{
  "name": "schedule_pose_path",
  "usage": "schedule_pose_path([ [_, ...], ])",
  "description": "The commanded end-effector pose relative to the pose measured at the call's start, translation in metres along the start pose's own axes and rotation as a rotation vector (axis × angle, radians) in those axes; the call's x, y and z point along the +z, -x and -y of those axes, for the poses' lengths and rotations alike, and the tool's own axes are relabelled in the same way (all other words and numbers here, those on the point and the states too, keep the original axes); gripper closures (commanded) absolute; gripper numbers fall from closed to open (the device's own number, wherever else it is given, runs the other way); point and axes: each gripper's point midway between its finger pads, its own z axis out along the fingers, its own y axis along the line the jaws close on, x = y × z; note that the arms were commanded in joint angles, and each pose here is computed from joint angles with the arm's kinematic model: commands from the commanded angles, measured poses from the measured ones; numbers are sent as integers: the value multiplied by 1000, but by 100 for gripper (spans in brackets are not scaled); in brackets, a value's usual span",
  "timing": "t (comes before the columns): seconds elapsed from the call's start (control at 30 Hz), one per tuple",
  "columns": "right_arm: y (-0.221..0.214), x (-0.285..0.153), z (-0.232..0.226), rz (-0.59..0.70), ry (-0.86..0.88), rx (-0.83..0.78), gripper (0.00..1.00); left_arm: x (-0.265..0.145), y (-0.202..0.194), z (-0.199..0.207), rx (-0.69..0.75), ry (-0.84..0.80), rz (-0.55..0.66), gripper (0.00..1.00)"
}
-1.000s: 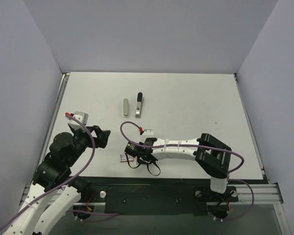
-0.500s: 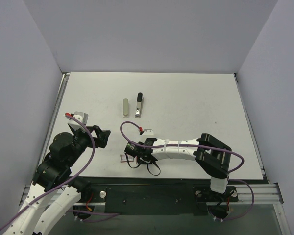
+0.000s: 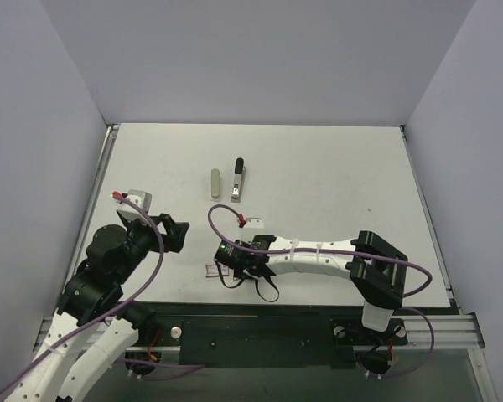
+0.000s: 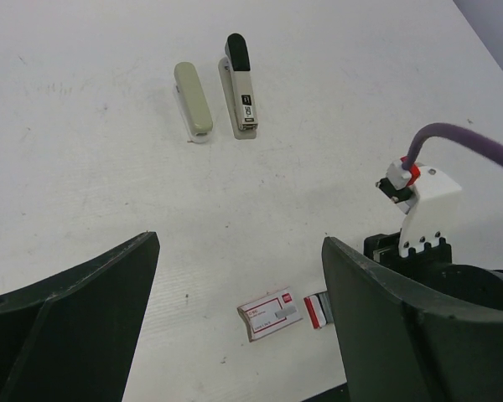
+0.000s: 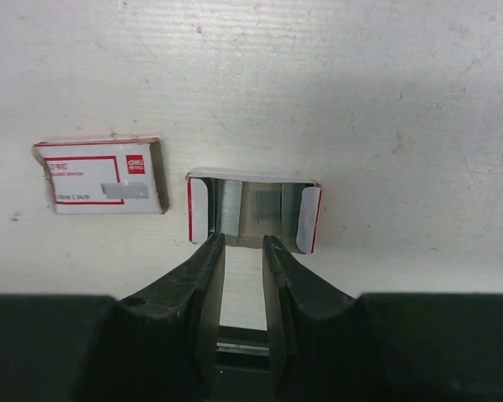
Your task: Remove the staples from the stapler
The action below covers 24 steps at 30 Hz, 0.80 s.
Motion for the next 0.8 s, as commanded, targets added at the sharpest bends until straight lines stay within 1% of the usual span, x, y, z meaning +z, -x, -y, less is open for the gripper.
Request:
schedule_pose_path([
  [0.0,22,-28,11,78,19,4,78,5,9,3,-6,-12,29,11],
  [0.13,25,-35,24,92,25,12,76,10,1,2,-38,5,-11,12],
  [0.23,25,-35,43,90,8,25,75,15,-14,-2,-86,36,-65,22],
  [0.27,24,-35,50,89,3,30,75,16,-19,-3,-113,45,-78,23],
  [0.3,26,-38,54,92,8,32,75,19,-26,-4,-135,56,-104,28],
  [0.33,23,-34,63,86,-11,31,75,20,-29,-4,-144,61,-114,31],
  [0.37,23,-36,65,84,-2,33,74,22,-36,-6,-163,80,-137,37],
  [0.47,15,-29,79,65,-10,38,73,26,-51,-10,-197,111,-182,51],
  [0.5,11,-27,81,52,-1,41,73,27,-58,-12,-210,125,-202,62],
  [0.53,11,-25,81,45,7,55,73,28,-62,-13,-219,133,-213,67],
  [0.57,6,-23,79,31,31,62,73,30,-68,-15,-228,145,-233,79],
  [0.6,4,-20,80,22,36,66,73,31,-75,-16,-234,151,-248,83],
  [0.63,1,-18,77,10,61,76,73,32,-81,-17,-247,160,-262,100],
  [0.77,-7,-9,68,-38,113,93,74,37,-101,-19,-279,177,-312,100],
])
